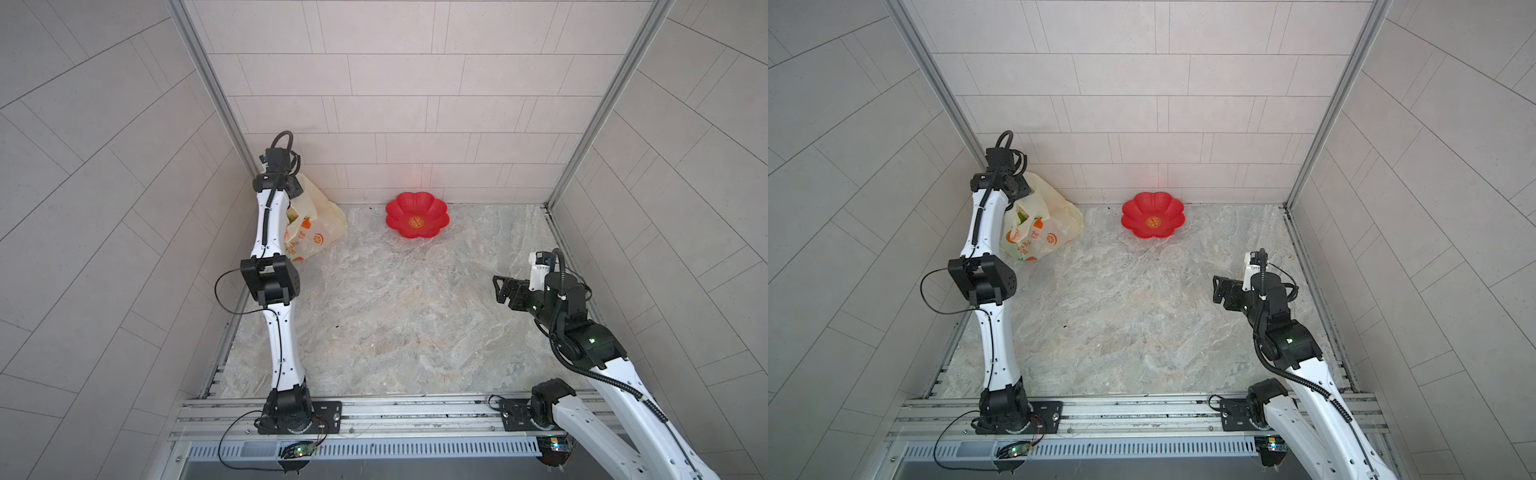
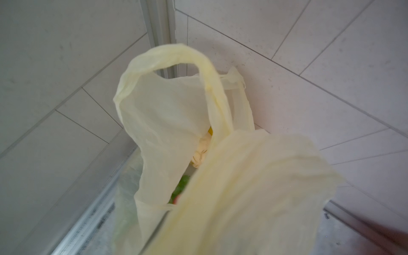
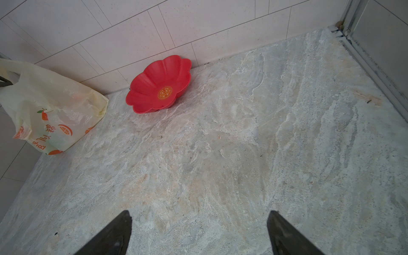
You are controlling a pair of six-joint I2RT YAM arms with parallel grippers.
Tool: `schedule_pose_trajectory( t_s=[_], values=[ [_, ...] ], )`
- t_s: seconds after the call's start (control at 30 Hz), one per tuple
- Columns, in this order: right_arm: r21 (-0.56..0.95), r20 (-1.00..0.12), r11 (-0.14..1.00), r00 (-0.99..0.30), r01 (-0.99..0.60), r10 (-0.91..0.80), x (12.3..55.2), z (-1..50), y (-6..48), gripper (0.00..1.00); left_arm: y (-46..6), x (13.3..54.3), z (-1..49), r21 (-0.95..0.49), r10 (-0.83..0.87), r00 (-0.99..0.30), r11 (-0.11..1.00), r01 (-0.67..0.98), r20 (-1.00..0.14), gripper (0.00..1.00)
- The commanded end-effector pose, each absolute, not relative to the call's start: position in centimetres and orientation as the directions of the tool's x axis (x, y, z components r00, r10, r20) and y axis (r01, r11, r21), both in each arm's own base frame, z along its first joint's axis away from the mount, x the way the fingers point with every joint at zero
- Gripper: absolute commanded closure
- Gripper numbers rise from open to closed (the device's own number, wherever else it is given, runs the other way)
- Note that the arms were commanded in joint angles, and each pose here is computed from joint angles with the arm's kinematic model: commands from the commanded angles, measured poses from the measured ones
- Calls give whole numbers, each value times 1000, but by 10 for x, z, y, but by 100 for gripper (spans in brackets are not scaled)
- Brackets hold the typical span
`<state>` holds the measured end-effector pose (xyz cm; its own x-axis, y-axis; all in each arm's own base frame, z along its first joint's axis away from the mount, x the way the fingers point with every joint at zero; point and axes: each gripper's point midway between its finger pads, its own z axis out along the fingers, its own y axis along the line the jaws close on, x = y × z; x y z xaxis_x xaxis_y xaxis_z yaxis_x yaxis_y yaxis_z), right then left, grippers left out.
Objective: Take fruits out of the plastic bag
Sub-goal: Move the plastic bag to the center of the table.
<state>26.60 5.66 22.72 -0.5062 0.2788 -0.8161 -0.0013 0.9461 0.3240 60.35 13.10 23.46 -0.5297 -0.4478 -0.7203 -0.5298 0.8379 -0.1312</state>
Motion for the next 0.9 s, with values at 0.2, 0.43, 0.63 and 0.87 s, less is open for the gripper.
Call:
schedule_pose_trajectory(
  t_s=[0.2, 0.43, 0.63, 0.87],
  values=[
    [306, -807, 952, -524, 28, 275, 265, 223, 53, 6, 74, 577, 285, -388, -567, -535, 822, -416, -627, 100],
    [295, -803, 955, -533, 35, 267, 267, 228, 52, 6, 17, 524, 321, -360, -501, -555, 865, -350, -664, 100],
    [275, -818, 961, -519, 26, 248, 269, 239, 51, 6, -18, 462, 330, -340, -469, -574, 883, -323, -672, 100],
    [270, -829, 963, -506, 15, 241, 275, 253, 53, 6, -98, 387, 319, -416, -408, -630, 898, -144, -661, 100]
  ],
)
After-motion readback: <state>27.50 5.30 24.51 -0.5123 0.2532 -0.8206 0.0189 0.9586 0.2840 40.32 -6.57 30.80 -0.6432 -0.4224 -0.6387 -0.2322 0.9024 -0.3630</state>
